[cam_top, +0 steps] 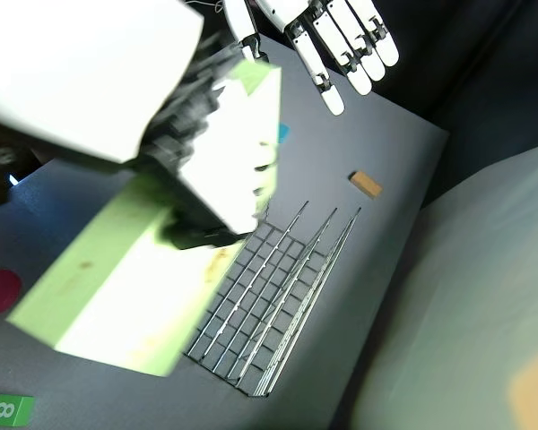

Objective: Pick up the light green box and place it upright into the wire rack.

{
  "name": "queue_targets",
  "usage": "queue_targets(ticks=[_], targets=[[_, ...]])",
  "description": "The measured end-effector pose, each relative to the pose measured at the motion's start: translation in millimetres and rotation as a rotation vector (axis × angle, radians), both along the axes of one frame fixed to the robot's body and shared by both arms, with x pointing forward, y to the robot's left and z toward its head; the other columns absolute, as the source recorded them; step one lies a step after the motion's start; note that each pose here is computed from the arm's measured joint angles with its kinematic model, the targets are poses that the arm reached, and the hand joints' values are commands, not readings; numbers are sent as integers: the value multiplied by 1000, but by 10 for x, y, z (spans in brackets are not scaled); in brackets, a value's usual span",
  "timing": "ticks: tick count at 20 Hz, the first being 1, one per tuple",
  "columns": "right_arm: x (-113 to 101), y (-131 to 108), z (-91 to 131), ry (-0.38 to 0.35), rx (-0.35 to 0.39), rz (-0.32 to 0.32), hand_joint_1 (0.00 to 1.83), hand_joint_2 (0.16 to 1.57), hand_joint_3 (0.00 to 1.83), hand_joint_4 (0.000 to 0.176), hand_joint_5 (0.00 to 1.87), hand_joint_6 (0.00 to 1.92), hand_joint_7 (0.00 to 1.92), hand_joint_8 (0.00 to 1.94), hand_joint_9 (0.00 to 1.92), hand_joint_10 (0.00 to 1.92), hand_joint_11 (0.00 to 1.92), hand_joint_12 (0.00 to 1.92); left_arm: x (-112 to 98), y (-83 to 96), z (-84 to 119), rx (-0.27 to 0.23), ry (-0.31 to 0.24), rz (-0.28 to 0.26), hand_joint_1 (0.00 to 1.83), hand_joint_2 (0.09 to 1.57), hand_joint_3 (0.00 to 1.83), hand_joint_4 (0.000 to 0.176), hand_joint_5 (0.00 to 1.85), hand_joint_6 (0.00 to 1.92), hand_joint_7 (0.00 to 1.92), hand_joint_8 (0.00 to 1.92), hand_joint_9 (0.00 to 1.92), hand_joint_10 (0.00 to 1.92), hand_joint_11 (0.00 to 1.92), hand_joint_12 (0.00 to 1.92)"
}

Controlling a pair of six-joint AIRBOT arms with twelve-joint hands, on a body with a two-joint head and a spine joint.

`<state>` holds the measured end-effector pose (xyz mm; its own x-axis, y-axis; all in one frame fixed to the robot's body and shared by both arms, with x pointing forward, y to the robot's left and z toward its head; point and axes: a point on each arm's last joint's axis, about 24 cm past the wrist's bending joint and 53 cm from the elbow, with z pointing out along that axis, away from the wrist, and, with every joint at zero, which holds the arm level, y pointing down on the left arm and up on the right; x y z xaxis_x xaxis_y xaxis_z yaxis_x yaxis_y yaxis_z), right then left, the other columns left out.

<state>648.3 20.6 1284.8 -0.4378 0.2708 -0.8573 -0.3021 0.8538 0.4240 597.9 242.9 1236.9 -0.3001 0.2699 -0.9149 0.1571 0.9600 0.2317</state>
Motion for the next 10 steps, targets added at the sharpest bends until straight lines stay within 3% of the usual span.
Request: queue_targets(ticks=[4,10], targets=[[29,212,-17,3,-8,24,1199,1172,0,0,831,1118,927,1207,774,1220,647,1579,1,5,-2,8,0,-1,24,1269,0,113,159,1,114,2,92,1,0,247],[29,376,-213,24,-26,30,1200,1173,0,0,826,1121,928,1210,787,1196,639,1576,2,-4,1,10,-1,-4,18,1271,0,112,176,5,114,2,112,4,0,332]])
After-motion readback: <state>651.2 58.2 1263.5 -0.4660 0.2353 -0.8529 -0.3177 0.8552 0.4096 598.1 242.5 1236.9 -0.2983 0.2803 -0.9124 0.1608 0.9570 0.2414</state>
